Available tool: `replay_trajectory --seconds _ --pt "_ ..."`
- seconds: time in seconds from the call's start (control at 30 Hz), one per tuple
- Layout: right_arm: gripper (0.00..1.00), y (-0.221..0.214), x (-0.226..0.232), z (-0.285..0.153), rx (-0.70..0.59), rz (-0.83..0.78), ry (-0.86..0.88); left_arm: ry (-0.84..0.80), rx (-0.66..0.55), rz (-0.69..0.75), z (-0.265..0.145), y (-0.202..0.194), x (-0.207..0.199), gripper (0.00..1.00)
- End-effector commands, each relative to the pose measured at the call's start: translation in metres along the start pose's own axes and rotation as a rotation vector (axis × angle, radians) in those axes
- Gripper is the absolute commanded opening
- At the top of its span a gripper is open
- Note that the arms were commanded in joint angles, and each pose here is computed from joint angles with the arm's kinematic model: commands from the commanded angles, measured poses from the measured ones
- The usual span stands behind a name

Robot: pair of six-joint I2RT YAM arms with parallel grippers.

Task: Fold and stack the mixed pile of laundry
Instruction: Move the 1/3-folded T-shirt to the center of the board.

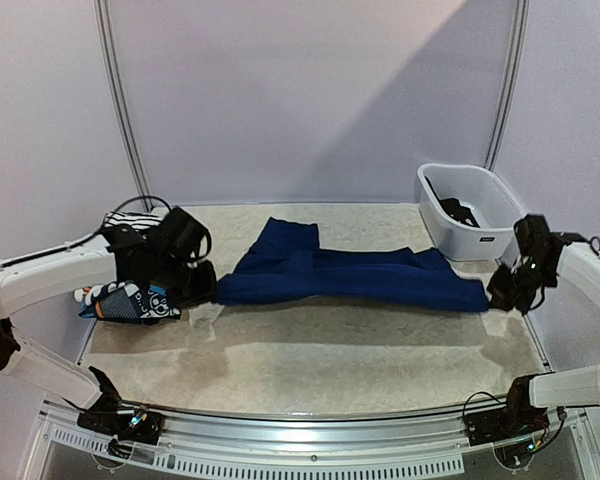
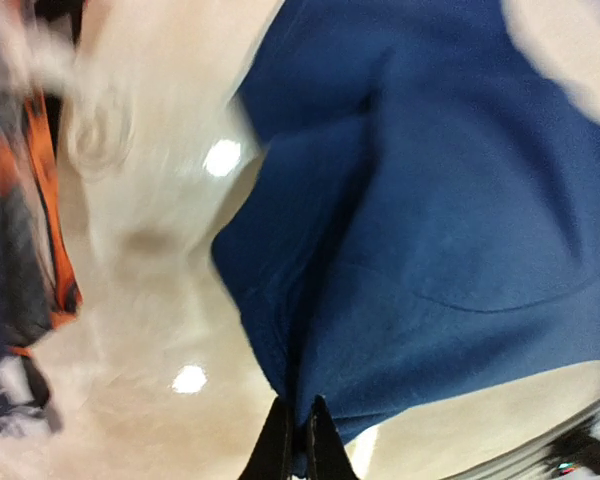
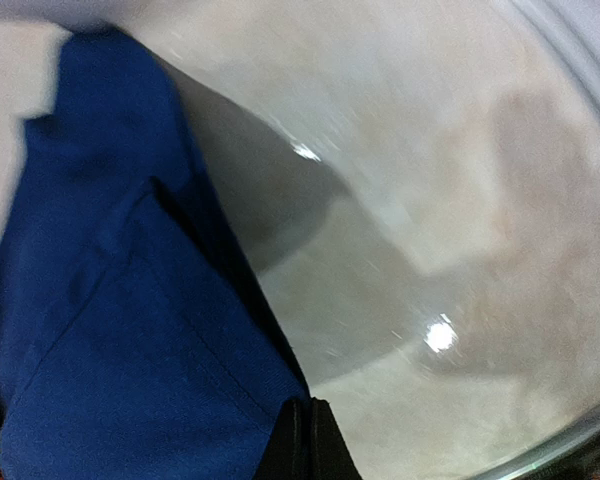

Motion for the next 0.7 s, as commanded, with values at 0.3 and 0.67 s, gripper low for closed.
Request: replay_trajectory --seconds 0.3,0.67 --pt "0.00 -0.083 -0.062 0.062 0.312 0.087 -0.164 0.245 0.298 0.118 0.058 -0.053 0.043 0.00" --pt "0.00 -0.105 -0.070 0.060 0.413 0.150 -0.165 0.373 0.364 0.123 0.051 -0.065 0.066 0.00"
Point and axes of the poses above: each gripper's point midway between its finger pads, its own z axis out along the fingers, its own x axis along the line the jaws close on, y = z × x, the point moved 9 cm from there along -z, back along the fingers, and after that the axes turned 8 degrees about -z, right-handed, at the moved point
